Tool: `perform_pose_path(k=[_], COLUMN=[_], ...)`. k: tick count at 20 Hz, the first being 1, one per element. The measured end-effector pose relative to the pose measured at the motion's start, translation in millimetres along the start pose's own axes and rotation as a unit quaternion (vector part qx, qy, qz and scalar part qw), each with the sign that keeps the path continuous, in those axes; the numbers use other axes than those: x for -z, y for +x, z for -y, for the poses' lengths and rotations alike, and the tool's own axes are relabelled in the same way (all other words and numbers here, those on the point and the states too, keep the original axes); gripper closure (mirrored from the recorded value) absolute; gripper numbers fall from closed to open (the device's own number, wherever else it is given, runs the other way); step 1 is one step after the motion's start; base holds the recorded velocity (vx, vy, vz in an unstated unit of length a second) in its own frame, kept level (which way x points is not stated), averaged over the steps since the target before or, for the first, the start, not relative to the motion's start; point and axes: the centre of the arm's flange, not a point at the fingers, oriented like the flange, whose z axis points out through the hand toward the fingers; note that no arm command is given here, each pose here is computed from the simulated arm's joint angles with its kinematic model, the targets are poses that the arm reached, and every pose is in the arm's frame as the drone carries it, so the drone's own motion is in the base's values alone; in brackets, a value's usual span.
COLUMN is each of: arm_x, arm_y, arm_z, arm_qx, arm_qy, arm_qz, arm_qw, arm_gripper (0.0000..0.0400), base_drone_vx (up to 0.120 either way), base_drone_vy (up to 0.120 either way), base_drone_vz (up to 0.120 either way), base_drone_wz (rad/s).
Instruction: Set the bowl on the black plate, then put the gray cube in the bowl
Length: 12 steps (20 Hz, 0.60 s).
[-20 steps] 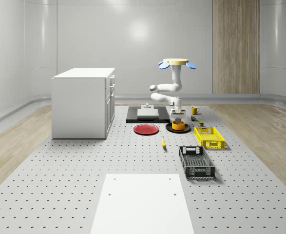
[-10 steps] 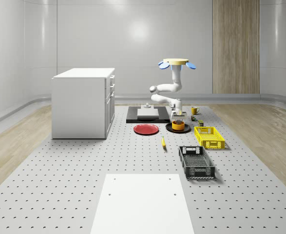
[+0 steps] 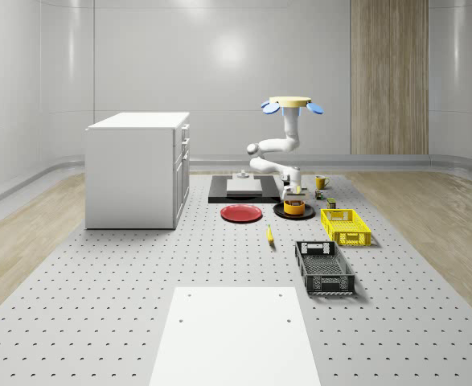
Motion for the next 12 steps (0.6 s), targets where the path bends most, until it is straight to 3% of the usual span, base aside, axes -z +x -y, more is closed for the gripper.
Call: perform_pose_path(k=[7,12], arm_x=[22,39], arm_y=[-0.3,-0.3], arm_z=[0.2,0.2], arm_qx=[-0.001,0.000], arm_qy=[0.000,0.000], arm_qz=[0.000,0.000], arm_qw=[1.000,1.000], arm_gripper=[0.0023,0.0007], base_drone_vx=[0.000,0.000], base_drone_vy=[0.000,0.000], base_drone_vz=[0.000,0.000], base_drone_wz=[0.000,0.000])
